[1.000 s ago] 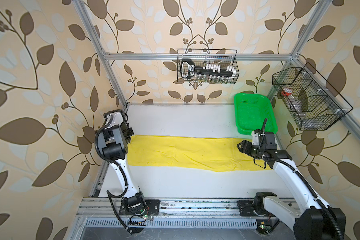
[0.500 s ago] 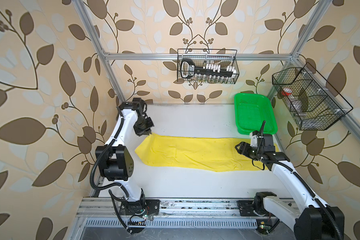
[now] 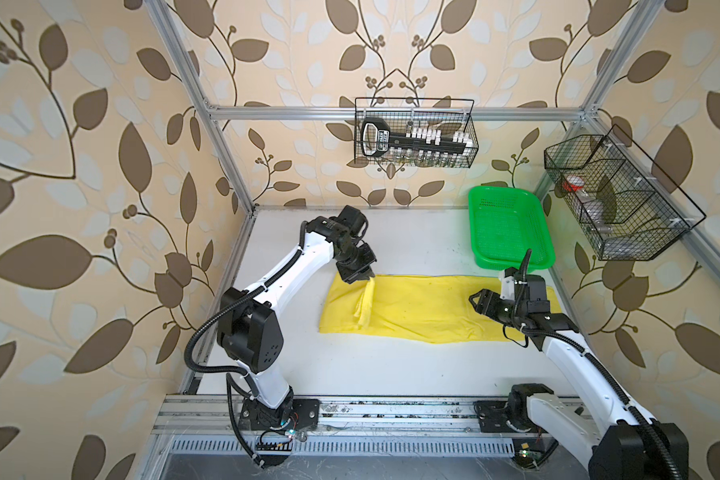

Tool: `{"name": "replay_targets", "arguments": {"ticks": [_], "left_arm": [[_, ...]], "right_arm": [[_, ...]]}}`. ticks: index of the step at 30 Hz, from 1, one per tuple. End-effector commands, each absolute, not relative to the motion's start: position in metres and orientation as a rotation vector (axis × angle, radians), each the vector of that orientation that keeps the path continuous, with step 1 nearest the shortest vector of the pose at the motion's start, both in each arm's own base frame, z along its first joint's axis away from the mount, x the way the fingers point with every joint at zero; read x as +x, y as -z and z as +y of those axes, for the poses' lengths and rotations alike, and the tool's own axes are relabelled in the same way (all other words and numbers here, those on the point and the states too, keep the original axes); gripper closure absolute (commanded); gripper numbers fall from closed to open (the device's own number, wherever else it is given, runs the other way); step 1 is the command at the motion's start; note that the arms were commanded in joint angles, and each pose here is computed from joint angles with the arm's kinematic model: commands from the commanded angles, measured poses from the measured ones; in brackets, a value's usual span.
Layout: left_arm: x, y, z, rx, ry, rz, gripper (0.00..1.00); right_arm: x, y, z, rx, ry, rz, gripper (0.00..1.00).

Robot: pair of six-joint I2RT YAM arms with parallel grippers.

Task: Fold and stack the trousers
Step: 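Grasp the hem end with the left gripper and lift it toward the right gripper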

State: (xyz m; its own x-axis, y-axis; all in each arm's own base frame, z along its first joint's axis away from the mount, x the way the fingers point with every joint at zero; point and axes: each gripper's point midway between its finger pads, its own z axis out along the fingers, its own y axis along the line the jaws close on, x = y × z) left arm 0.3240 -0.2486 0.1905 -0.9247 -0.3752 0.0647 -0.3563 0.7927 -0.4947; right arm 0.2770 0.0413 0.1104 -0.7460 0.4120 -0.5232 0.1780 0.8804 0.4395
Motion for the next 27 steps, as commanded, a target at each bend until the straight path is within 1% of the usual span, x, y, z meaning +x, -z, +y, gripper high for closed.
{"name": "replay_targets", "arguments": {"ticks": [1,5,9,16,17,18,27], "left_arm": [[0.330,-0.201,-0.281,-0.573,0.875,2.922,1.00],[0.336,-0.198,-0.315,-0.475,0.864,2.942,1.00],[0.341,-0.188,-0.347,-0.438,0.905,2.953,1.00],[0.355,-0.187,-0.383,-0.389,0.969,2.898,1.00],[0.354,-0.182,-0.388,-0.381,0.972,2.919,1.00],[0.356,-0.189,-0.397,-0.357,1.003,2.907,1.00],[0.336,-0.156,-0.436,-0.245,1.027,3.015,1.00]], "right_arm": [[0.276,-0.110,0.041,0.419,-0.510,2.394,0.27],[0.274,-0.109,0.038,0.429,-0.510,2.396,0.27],[0.273,-0.108,0.038,0.427,-0.511,2.395,0.27],[0.270,-0.107,0.033,0.436,-0.506,2.396,0.27],[0.270,-0.107,0.032,0.436,-0.505,2.395,0.27],[0.270,-0.107,0.032,0.437,-0.504,2.395,0.27],[0.269,-0.105,0.028,0.449,-0.497,2.402,0.27]]}}
